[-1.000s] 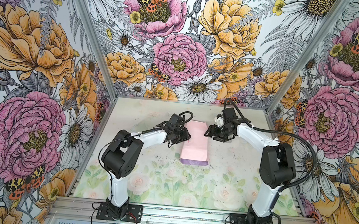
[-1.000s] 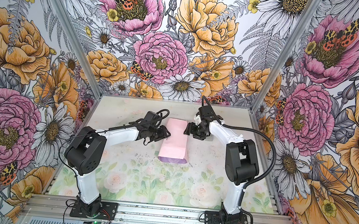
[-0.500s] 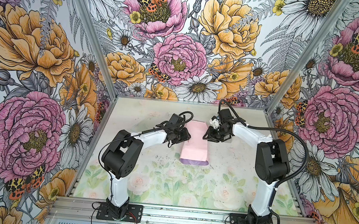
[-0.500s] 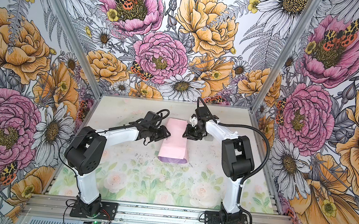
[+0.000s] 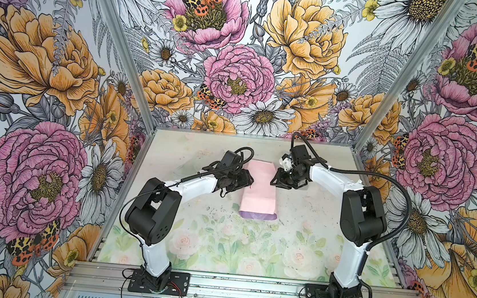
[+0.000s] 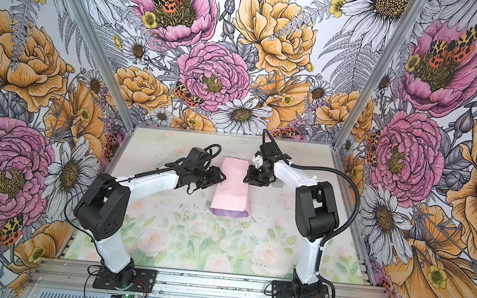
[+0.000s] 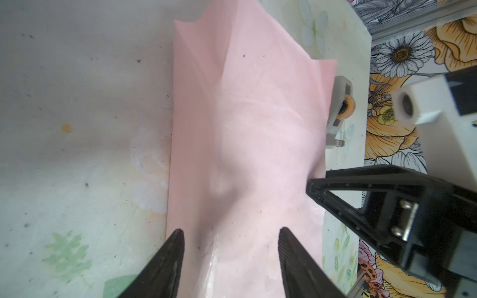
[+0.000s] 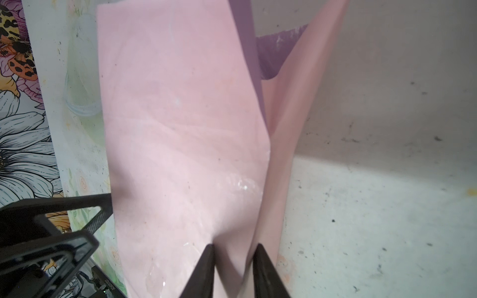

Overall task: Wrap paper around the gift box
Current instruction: 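Hold both paper flaps down on the box top with both grippers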

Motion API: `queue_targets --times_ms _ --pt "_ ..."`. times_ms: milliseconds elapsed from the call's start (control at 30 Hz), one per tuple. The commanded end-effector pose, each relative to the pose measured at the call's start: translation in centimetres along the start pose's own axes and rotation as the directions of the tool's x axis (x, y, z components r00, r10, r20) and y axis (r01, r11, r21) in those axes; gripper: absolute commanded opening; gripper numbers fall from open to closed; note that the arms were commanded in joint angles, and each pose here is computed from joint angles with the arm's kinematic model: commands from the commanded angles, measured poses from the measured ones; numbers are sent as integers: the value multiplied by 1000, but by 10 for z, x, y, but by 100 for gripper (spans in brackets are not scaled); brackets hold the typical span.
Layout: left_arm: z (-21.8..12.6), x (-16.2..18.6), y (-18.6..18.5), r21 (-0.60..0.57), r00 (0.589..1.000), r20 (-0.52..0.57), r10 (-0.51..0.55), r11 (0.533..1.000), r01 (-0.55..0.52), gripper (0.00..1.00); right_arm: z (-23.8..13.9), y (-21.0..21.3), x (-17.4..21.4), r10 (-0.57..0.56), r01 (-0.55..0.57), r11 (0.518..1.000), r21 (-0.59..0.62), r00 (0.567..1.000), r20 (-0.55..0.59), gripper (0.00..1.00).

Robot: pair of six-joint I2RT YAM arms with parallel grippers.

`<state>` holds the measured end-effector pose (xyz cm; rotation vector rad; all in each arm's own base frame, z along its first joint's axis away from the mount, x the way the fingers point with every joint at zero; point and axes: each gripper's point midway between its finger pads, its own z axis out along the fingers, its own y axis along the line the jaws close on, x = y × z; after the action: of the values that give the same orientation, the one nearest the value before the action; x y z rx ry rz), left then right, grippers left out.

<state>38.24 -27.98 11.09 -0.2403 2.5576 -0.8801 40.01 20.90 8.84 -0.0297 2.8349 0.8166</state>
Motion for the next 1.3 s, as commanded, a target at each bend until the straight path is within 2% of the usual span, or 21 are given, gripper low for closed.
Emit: queue_targets --times_ms 0,167,233,367,433,567,767,867,967,1067,1167,1267 --pt "1 11 2 10 1000 -21 -15 1000 15 55 3 -14 11 11 -10 997 73 1000 -20 27" --pt "8 17 11 -17 999 -31 -15 1000 15 42 -1 -7 6 -6 6 998 65 1000 -3 31" --pt "10 17 15 -27 999 -31 -15 1000 14 42 -7 -5 4 -15 14 997 70 1000 12 35" --pt "12 18 15 -28 999 -35 -12 1000 11 42 -27 -1 -2 -31 27 997 72 998 63 52" --pt "12 18 14 -26 999 -35 -10 1000 9 41 -35 3 1 -37 31 997 68 996 77 56" --pt "11 17 14 -26 999 -32 -9 1000 8 41 -38 11 15 -35 33 999 24 998 55 60" --pt "11 19 15 -26 999 -35 -5 1000 4 40 -16 16 27 -45 45 999 17 999 -9 61" --pt "10 18 15 -29 1000 -29 -6 1000 5 40 -7 13 28 -46 47 998 35 999 -26 58" --pt "8 17 14 -27 1000 -24 -4 1000 3 39 -2 5 29 -40 42 997 62 999 -32 43" --pt "9 16 14 -27 1000 -23 -3 1000 3 39 -1 -2 32 -34 37 996 87 999 -34 33" --pt "7 16 12 -24 1000 -21 -3 1000 3 39 0 -6 34 -27 31 994 101 999 -36 26" --pt "3 14 8 -14 1000 -10 -3 1000 3 43 -1 -5 34 -29 33 994 102 999 -33 24"
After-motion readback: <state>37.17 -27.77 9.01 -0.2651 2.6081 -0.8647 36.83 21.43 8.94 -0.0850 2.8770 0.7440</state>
